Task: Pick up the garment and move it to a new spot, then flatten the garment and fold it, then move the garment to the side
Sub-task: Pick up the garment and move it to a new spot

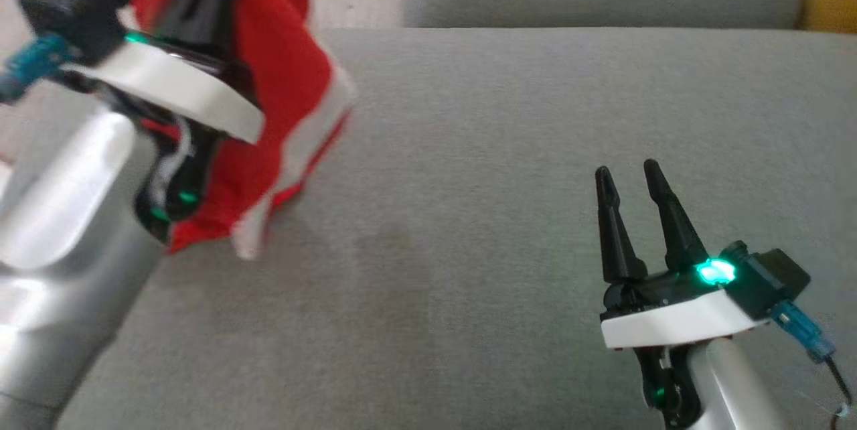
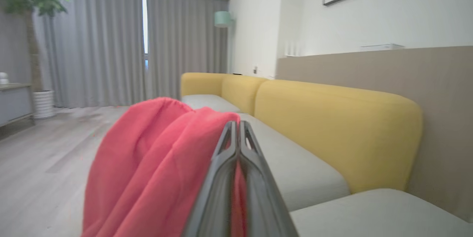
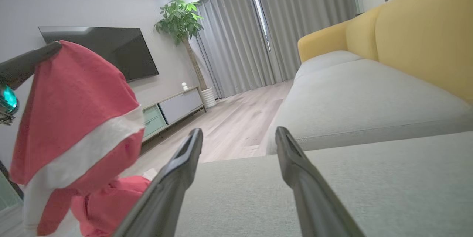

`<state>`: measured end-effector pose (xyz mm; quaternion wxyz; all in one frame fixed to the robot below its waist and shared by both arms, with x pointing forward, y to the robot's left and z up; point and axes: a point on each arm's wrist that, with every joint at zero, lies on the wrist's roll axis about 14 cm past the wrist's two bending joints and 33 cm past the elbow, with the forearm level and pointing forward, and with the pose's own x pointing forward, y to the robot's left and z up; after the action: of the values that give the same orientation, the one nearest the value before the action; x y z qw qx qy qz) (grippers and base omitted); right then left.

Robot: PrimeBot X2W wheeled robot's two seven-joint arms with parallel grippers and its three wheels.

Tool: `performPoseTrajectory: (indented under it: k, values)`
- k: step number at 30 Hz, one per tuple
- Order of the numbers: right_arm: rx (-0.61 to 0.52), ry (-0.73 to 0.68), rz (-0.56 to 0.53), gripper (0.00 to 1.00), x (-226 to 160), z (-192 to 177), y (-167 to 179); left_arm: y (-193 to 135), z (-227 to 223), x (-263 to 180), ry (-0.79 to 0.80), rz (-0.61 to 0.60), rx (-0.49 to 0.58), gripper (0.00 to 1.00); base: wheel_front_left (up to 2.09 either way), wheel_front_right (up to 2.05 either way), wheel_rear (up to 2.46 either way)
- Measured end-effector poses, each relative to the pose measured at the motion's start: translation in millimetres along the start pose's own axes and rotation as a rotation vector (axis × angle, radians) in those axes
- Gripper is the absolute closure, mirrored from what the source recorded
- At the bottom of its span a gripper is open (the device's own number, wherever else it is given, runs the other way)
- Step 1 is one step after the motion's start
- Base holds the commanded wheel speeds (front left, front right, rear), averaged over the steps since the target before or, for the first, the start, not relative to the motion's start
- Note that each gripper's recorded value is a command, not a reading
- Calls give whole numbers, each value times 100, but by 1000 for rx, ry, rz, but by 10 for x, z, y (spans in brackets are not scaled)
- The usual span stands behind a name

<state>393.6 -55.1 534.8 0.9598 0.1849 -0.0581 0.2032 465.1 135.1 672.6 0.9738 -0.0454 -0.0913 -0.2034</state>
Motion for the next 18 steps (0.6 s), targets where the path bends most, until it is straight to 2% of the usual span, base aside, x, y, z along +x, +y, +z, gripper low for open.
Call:
performPoseTrajectory:
  k: [10, 15, 18]
  values:
    - [-32, -106, -179, 0, -245, 397, -553, -1205, -489, 517, 88, -312, -101, 100, 0, 0, 0]
    - [-51, -162, -282, 0, -409, 618, -859, -1723, -613, 840, 92, -455, -121, 100, 0, 0, 0]
    - [-57, -165, -351, 0, -556, 647, -1035, -1940, -846, 1008, 131, -519, -88, 100, 0, 0, 0]
